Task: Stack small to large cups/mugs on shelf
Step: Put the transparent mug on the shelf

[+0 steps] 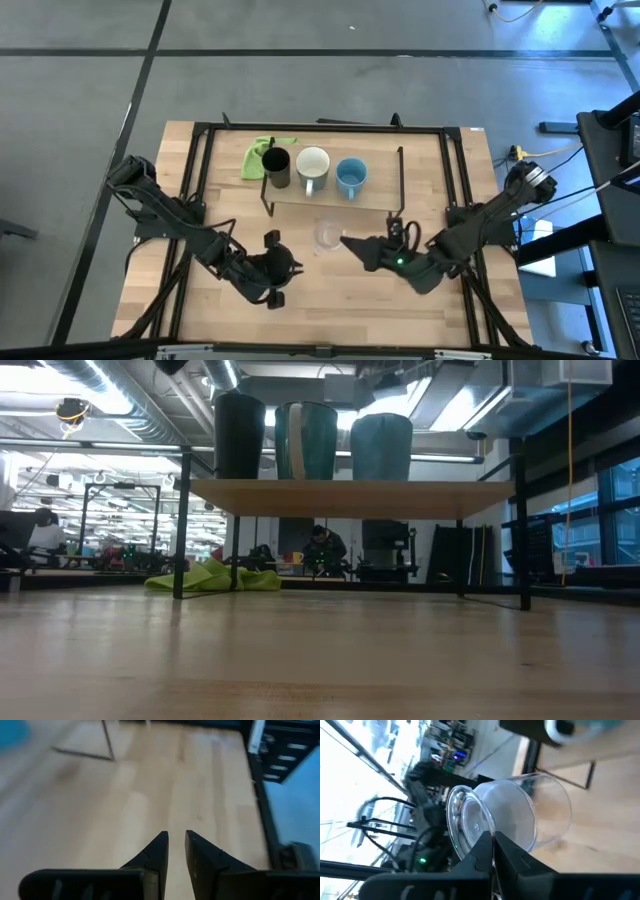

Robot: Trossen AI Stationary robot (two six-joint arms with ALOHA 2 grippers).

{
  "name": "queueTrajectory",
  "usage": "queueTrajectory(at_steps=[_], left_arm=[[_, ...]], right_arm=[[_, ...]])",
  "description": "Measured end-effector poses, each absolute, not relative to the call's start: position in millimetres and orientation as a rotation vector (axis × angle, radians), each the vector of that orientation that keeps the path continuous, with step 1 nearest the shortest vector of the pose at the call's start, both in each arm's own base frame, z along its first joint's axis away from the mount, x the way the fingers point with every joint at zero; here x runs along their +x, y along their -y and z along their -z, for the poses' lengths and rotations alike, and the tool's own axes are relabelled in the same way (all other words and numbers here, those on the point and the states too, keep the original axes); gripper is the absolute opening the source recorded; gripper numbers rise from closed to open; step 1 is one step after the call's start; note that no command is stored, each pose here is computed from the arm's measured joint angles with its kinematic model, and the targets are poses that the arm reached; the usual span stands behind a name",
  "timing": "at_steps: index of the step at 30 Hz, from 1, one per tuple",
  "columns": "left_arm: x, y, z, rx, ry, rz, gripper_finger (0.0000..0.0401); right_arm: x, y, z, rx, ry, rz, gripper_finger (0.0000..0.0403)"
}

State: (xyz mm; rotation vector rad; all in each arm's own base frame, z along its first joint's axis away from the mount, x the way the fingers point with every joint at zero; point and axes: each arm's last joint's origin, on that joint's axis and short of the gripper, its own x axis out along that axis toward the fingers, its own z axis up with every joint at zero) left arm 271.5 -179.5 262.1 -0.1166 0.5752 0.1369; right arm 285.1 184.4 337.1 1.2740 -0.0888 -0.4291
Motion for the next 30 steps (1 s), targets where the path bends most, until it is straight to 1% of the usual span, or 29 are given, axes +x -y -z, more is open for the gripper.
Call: queueTrajectory(at_steps=[5, 10, 12, 17, 23, 30], left_arm=[[266, 177, -284, -0.062, -0.423, -0.216, 0.0059], [258, 161, -305, -0.065, -0.321, -0.354, 0.0059], [255, 155, -312, -0.085, -0.297, -0.371, 0.0059], [254, 151, -320, -0.145, -0.267, -0.363, 0.0059], [250, 155, -327, -0.186, -0.222, -0.341, 0.0059], [238, 152, -357, -0.251, -0.095, -0.257, 0.0059]], right_arm=[[278, -179, -349, 1.262, 0.118, 0.387, 0.0009], [276, -180, -347, 1.295, 0.203, 0.241, 0.0009], [275, -179, -345, 1.304, 0.245, 0.200, 0.0009], [267, -180, -338, 1.319, 0.311, 0.123, 0.0009], [253, -181, -317, 1.321, 0.362, 0.081, 0.0009], [240, -179, -289, 1.295, 0.336, 0.012, 0.0009]])
